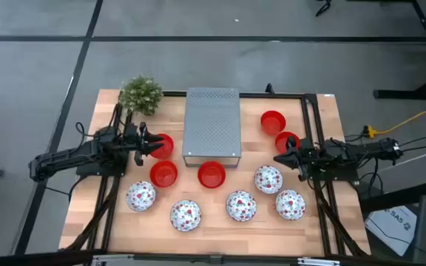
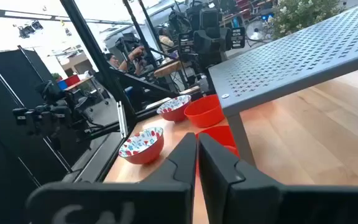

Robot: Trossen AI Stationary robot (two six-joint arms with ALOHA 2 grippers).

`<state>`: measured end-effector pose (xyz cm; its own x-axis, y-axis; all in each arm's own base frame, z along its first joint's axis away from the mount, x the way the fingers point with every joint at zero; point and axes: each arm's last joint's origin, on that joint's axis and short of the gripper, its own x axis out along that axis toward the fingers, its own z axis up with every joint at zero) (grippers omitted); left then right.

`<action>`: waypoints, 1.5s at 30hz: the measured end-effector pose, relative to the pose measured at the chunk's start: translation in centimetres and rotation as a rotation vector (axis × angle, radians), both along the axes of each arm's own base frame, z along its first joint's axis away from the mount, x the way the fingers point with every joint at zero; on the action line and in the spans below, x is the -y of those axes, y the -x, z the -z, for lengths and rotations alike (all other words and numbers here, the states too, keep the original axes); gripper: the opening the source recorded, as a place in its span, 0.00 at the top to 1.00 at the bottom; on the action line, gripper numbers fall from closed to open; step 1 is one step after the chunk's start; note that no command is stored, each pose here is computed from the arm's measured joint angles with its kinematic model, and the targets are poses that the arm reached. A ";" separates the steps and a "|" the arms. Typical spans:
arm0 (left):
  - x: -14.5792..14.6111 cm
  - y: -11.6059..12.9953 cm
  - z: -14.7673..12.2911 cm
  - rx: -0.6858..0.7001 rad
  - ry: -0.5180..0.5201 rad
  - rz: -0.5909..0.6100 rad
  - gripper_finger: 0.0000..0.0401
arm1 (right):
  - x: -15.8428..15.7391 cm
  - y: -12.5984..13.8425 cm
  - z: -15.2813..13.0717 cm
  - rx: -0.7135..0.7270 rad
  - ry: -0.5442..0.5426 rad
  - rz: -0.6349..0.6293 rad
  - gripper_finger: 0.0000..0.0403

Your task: Pick & Place Mini bowls

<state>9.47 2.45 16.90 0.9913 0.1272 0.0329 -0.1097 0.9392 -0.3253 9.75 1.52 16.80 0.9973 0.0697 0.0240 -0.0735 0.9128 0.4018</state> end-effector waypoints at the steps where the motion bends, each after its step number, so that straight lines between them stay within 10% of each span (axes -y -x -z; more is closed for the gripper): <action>1: 0.0 0.0 0.0 0.001 0.000 0.000 0.68 | 0.0 0.0 0.0 0.000 0.000 0.000 0.95; 17: 0.0 0.0 0.0 0.001 0.000 0.000 0.68 | 0.0 0.1 -0.4 -0.017 0.003 0.000 0.95; 32: 0.0 0.0 0.0 0.001 0.000 0.000 0.68 | 0.5 2.8 -9.1 -0.279 0.054 0.000 0.95; 45: 0.0 0.0 0.0 0.001 0.000 0.000 0.68 | -1.0 -2.1 -16.6 -0.469 0.102 -0.044 0.95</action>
<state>9.47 2.45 16.92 0.9913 0.1273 0.0338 -0.1095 0.9393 -0.3251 11.82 2.48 33.40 0.8948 0.0908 -0.4371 0.0550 0.9492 0.3097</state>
